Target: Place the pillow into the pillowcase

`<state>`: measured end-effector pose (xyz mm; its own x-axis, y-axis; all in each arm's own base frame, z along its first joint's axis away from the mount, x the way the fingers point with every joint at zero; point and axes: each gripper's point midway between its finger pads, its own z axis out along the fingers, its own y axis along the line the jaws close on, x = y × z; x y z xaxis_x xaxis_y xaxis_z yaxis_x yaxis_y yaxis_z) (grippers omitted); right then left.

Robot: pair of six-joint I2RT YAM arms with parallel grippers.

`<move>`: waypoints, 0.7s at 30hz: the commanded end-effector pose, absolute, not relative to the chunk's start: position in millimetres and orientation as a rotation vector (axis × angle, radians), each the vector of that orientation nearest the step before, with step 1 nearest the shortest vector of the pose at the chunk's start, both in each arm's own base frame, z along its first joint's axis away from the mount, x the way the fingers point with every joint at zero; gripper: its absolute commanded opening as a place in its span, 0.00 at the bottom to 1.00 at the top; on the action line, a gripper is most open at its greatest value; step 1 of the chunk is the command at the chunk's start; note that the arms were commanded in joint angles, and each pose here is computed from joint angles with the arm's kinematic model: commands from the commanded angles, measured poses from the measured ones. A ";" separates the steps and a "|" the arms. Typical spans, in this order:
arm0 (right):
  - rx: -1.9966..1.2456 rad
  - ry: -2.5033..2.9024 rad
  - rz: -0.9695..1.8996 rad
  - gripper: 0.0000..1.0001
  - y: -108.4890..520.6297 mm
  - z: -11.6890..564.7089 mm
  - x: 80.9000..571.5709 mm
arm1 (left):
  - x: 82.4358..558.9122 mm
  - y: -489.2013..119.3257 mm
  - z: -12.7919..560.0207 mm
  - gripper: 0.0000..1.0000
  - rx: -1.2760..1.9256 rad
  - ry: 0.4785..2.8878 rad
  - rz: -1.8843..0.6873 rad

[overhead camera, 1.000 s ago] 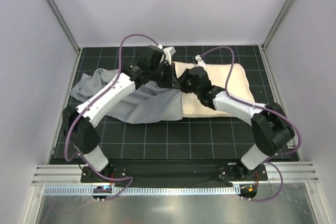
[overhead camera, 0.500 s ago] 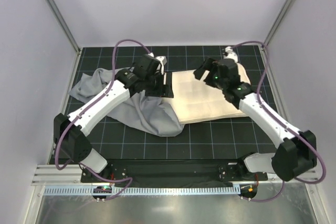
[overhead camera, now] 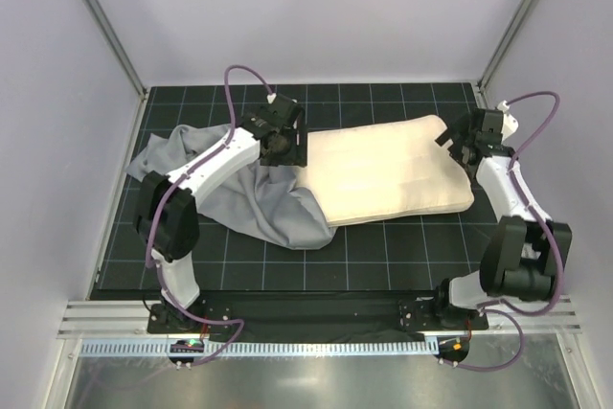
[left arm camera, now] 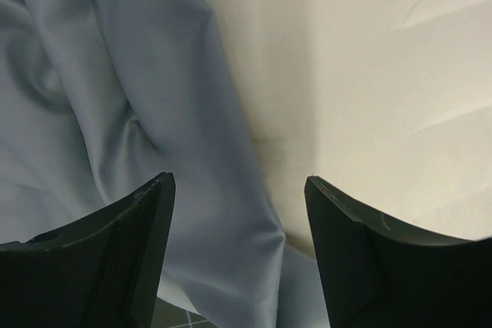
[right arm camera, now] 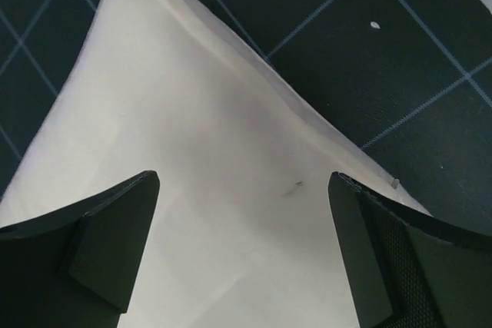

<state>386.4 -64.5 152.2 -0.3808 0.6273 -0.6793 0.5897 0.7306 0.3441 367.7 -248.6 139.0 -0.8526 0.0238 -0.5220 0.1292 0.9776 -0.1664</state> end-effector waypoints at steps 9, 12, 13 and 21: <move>1.085 2.206 0.057 0.97 -73.1 74.6 389.6 | 409.8 -249.3 139.9 0.22 0.040 2.486 -0.296; 1.061 2.169 0.111 0.84 -67.0 73.8 387.6 | 414.9 -249.6 135.9 0.17 0.050 2.496 -0.273; 1.061 2.171 0.114 0.83 -66.1 72.6 386.1 | 414.3 -248.5 133.4 0.20 0.052 2.510 -0.259; 1.056 2.178 0.108 0.93 -65.7 74.3 381.6 | 419.5 -248.1 119.0 0.74 0.019 2.523 -0.232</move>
